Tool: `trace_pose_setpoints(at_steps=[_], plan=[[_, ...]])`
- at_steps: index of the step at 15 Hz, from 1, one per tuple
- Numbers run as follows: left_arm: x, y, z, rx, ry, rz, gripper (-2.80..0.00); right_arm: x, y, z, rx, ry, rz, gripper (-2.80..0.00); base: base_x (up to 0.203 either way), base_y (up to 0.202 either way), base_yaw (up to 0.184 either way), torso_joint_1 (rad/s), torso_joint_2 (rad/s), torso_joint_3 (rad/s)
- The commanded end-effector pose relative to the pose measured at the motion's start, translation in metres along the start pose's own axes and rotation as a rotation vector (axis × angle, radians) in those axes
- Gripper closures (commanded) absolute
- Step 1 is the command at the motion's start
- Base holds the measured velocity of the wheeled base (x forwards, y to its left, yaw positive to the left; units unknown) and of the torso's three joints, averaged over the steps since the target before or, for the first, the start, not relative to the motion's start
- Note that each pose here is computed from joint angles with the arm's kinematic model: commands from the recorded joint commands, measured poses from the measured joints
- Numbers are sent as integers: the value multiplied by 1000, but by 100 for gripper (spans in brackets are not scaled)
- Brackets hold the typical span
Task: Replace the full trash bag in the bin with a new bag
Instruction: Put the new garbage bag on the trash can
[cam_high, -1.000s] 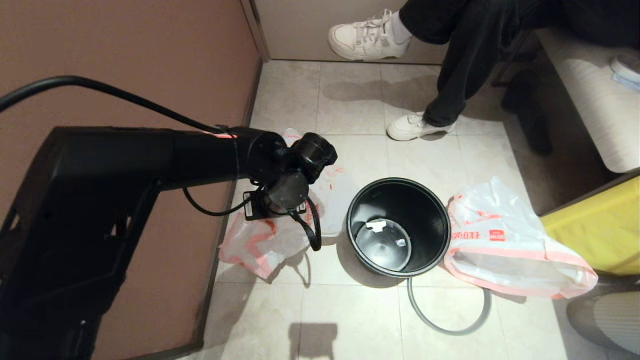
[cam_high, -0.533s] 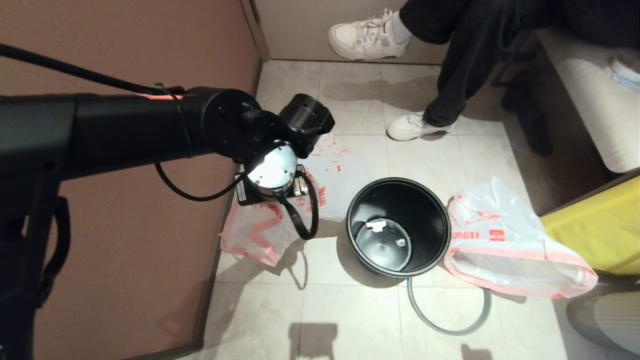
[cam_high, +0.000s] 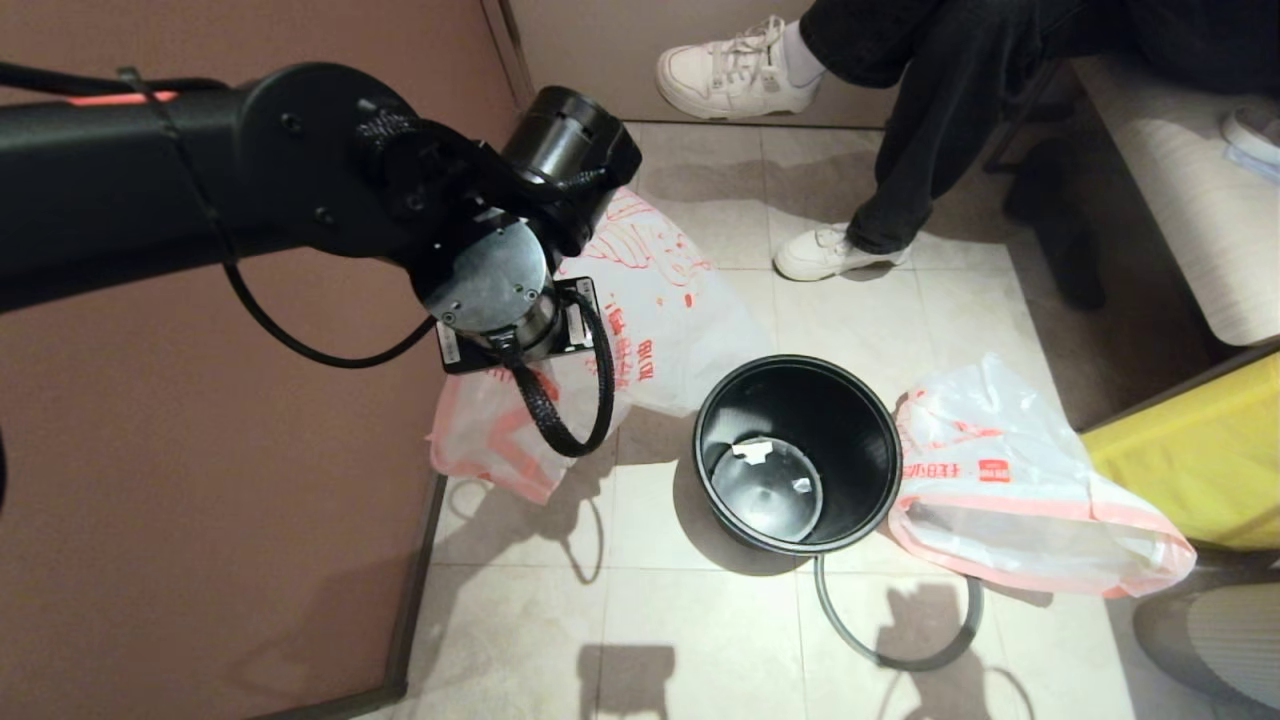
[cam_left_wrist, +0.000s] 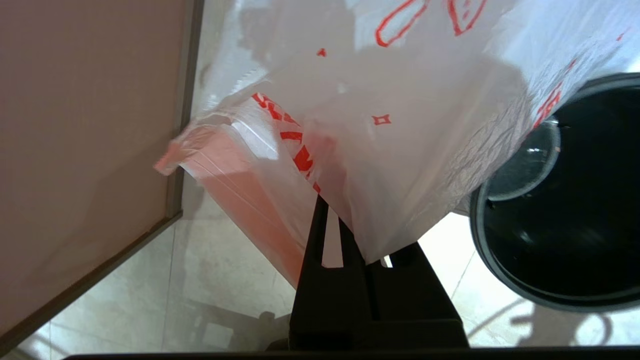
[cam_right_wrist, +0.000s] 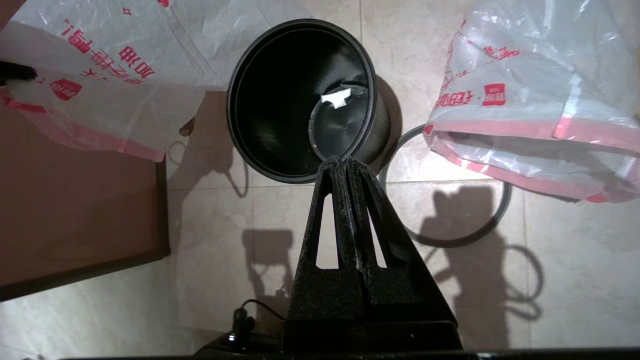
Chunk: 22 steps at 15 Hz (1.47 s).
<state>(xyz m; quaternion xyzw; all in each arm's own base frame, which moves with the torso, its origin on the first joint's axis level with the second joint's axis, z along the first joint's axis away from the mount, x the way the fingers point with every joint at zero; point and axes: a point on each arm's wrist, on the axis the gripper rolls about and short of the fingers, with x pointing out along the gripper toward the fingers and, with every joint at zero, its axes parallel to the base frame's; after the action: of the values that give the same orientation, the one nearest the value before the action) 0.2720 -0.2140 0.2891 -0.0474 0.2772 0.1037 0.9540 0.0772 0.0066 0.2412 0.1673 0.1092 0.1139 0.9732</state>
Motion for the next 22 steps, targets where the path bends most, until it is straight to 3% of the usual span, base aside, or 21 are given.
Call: trace_pose_setpoints(at_steps=[1,5,7,10,14,17,19,22], plan=[[-19,7,6,-13,-26,-29,0,23,-4,5,33,69,-8,0,0,0,0,0,0,0],[-37,16,16,-37,-72,-75,0,32,-5,5,43,108,42,0,0,0,0,0,0,0],[-41,12,25,-102,-126,-133,0,50,-3,11,39,120,81,0,0,0,0,0,0,0],[-38,1,25,-126,-147,-173,0,82,4,19,21,141,147,0,0,0,0,0,0,0],[-45,-4,34,-178,-222,-228,0,128,28,19,4,219,263,0,0,0,0,0,0,0],[-58,2,44,-197,-273,-256,0,156,49,32,35,191,321,0,0,0,0,0,0,0],[-71,12,51,-214,-302,-277,0,164,61,31,39,202,352,0,0,0,0,0,0,0],[-90,12,49,-213,-311,-332,0,165,72,28,30,217,385,0,0,0,0,0,0,0]])
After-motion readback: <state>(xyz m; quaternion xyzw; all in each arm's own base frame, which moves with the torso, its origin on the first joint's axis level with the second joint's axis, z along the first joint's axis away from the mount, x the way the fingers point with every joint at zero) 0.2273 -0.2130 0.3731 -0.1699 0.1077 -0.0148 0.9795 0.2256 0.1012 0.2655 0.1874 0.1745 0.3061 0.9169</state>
